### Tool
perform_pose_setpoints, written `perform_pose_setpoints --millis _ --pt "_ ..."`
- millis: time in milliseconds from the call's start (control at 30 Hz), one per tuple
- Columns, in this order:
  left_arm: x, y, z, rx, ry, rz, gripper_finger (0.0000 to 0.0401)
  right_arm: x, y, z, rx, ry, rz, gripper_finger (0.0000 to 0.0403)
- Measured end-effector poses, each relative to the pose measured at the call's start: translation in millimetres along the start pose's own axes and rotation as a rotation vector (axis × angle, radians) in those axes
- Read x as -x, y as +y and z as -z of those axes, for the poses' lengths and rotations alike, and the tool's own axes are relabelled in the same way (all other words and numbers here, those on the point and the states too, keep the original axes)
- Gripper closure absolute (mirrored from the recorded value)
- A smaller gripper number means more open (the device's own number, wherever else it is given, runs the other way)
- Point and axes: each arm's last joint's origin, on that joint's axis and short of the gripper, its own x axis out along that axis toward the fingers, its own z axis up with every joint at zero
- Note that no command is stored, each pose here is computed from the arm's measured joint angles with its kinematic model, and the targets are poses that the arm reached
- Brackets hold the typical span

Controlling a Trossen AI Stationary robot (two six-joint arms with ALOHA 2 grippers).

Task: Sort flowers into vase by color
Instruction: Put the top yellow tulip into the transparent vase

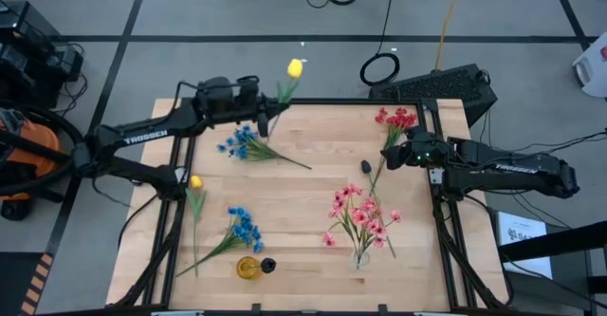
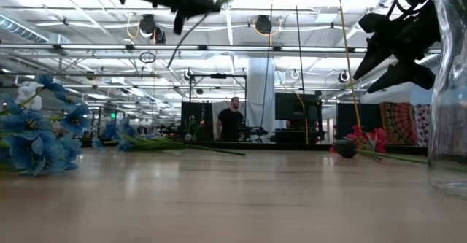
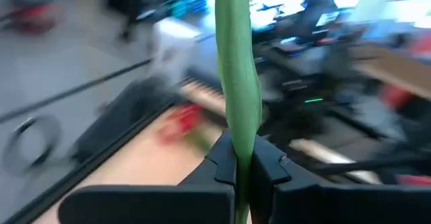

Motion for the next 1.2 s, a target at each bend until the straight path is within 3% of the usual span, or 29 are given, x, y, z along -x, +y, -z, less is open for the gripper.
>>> perform_pose_setpoints --millis 100,267,433,533,633,800,1200 --pt "-1.7 -20.4 -6.0 -0.046 -0.081 0.135 0.0392 0.0 -0.2 0.2 -0.017 0.002 0.002 0.0193" --pt "-2.1 -58.2 -7.6 -0.001 -0.164 0.305 0.0392 0.0 -0.3 0.2 -0.016 0.002 0.003 0.0193" --pt "10.8 -105.5 -14.6 0.002 -0.349 0.444 0.0393 0.0 -0.9 0.6 0.01 0.006 0.009 0.0193" --pt "15.5 -127.7 -10.0 0.046 -0.397 0.418 0.0393 0.0 -2.0 1.4 0.047 0.015 0.019 0.0193" --pt "14.4 -151.4 0.3 0.055 -0.408 0.314 0.0393 0.1 -3.5 2.6 0.057 0.031 0.032 0.0193" --pt "9.8 -197.7 4.1 -0.009 -0.412 0.235 0.0393 0.3 -7.3 6.3 0.071 0.089 0.057 0.0193" --pt "1.5 -317.1 -3.0 -0.18 -0.402 0.211 0.0393 2.2 -17.3 13.2 0.178 0.183 0.142 0.0193"
